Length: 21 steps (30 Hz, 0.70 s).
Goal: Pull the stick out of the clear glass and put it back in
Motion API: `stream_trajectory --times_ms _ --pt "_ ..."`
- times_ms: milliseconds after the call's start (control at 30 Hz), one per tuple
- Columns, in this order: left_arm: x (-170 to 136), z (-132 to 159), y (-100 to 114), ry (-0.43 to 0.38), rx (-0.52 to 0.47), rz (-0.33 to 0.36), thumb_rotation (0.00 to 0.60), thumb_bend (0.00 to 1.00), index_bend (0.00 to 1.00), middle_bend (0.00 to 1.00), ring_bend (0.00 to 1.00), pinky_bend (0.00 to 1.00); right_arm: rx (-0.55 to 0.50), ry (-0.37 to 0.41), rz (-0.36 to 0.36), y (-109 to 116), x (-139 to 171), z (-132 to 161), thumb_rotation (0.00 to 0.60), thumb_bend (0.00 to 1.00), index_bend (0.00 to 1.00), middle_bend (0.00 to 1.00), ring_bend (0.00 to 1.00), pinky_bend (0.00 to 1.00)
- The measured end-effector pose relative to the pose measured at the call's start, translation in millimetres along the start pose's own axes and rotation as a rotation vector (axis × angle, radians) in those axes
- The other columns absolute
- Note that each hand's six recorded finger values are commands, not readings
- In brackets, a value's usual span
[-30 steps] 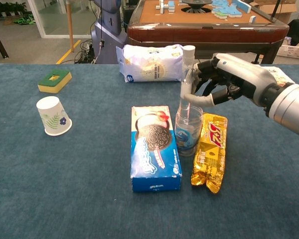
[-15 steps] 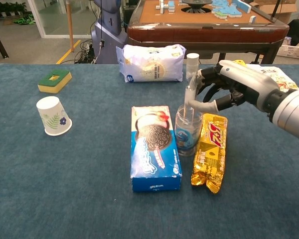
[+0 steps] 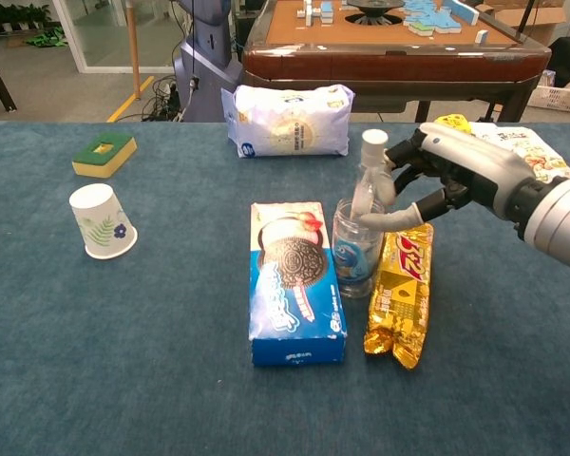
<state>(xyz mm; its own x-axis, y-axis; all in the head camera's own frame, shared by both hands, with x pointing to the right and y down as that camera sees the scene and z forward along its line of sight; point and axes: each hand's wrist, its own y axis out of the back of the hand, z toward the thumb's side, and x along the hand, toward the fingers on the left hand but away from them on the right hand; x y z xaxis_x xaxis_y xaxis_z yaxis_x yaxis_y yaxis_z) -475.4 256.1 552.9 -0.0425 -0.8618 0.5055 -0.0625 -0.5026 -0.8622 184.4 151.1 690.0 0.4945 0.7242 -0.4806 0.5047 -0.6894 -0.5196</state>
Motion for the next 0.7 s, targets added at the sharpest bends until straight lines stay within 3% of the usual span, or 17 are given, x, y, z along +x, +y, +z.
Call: stream_trajectory --times_ms 167,700 --pt "-0.1 0.1 -0.2 0.000 0.002 0.000 0.600 0.33 0.25 0.16 0.15 0.36 -0.013 0.010 -0.010 3.3 0.6 2.6 0.600 0.17 0.80 0.40 0.25 0.30" --pt "0.3 1.4 -2.0 -0.003 0.011 -0.004 0.600 0.33 0.25 0.17 0.15 0.36 -0.014 0.048 -0.071 33.1 10.5 14.8 0.600 0.16 0.80 0.40 0.25 0.30"
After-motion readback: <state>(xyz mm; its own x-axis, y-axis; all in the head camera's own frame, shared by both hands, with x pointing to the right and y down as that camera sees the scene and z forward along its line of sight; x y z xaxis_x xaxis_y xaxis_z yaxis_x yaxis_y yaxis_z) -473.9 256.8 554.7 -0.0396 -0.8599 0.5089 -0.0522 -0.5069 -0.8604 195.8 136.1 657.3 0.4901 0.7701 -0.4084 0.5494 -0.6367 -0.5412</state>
